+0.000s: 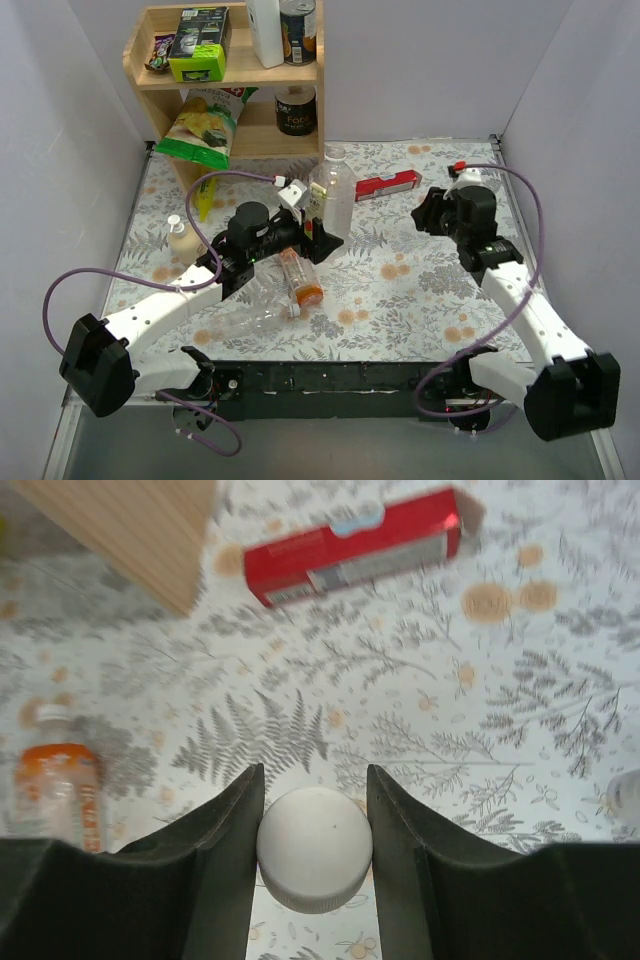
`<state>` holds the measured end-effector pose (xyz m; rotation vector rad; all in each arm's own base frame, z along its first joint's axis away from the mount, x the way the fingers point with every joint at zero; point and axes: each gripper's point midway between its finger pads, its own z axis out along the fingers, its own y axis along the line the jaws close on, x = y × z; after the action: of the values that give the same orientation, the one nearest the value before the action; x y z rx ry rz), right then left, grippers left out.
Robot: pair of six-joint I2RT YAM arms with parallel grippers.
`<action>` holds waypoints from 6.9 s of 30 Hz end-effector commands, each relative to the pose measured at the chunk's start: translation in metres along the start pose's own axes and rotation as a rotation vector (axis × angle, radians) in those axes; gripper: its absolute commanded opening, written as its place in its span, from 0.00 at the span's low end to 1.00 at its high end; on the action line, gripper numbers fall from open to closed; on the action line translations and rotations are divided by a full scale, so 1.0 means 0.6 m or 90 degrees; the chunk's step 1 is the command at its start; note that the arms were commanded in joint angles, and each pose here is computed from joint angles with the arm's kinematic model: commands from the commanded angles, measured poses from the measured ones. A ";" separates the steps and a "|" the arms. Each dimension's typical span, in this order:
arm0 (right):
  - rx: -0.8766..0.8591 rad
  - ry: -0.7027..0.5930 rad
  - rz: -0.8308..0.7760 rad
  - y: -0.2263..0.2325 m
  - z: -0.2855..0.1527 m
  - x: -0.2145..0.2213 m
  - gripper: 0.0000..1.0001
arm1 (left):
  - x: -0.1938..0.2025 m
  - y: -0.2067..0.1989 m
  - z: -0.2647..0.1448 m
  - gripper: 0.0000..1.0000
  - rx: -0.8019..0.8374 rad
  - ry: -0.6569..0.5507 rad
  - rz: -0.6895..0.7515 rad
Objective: Unscrew the bottle caps
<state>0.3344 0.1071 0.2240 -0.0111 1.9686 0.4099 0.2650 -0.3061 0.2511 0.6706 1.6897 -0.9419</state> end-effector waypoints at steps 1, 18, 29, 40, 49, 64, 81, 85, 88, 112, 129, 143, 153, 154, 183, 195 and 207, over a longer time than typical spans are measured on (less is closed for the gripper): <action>0.076 0.036 0.009 -0.052 0.057 0.061 0.01 | -0.020 0.012 -0.006 0.24 -0.034 -0.021 0.022; 0.271 0.107 0.047 -0.162 0.211 0.163 0.01 | -0.018 0.008 -0.005 0.24 -0.024 -0.019 0.025; 0.368 0.161 0.031 -0.208 0.267 0.189 0.16 | -0.021 0.008 -0.007 0.24 -0.026 -0.022 0.031; 0.350 0.168 0.025 -0.208 0.276 0.182 0.59 | -0.013 0.009 -0.003 0.24 -0.023 -0.013 0.032; 0.309 0.171 0.018 -0.189 0.265 0.153 0.68 | -0.008 0.009 -0.002 0.24 -0.018 -0.008 0.035; -0.294 0.014 0.031 0.157 -0.019 -0.119 0.68 | 0.028 -0.024 0.015 0.24 0.061 0.046 0.059; -0.454 0.051 0.003 0.310 -0.078 -0.136 0.66 | 0.049 -0.046 0.024 0.24 0.073 0.077 0.072; -0.427 0.063 -0.006 0.303 -0.066 -0.122 0.64 | 0.048 -0.048 0.024 0.24 0.072 0.075 0.075; -0.410 0.064 -0.015 0.296 -0.061 -0.117 0.62 | 0.049 -0.049 0.024 0.24 0.072 0.075 0.076; -0.434 0.054 0.005 0.302 -0.064 -0.108 0.60 | 0.054 -0.056 0.026 0.24 0.075 0.081 0.074; -0.087 -0.126 -0.116 0.141 -0.024 -0.168 0.01 | 0.074 -0.035 0.046 0.98 0.047 0.109 -0.018; -0.024 -0.261 -0.233 0.090 0.040 -0.157 0.01 | 0.104 0.052 0.067 0.98 -0.062 0.158 -0.129; -0.014 -0.255 -0.253 0.079 0.089 -0.121 0.01 | 0.106 0.071 0.066 0.98 -0.085 0.156 -0.132; -0.015 -0.254 -0.258 0.079 0.093 -0.120 0.01 | 0.115 0.072 0.062 0.98 -0.091 0.170 -0.135; -0.025 -0.162 -0.226 0.082 0.096 -0.094 0.84 | 0.097 0.170 0.017 0.98 -0.355 0.176 -0.144; -0.046 -0.192 -0.209 0.104 0.037 -0.148 0.88 | 0.189 0.175 -0.038 0.98 -0.466 0.248 -0.291; -0.125 -0.253 -0.211 0.145 -0.060 -0.197 0.88 | 0.274 0.186 -0.051 0.98 -0.506 0.301 -0.329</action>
<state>0.3493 0.1536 0.3299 -0.3354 1.5794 0.2993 0.2889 -0.2260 0.0822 -0.0710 2.4973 -0.3795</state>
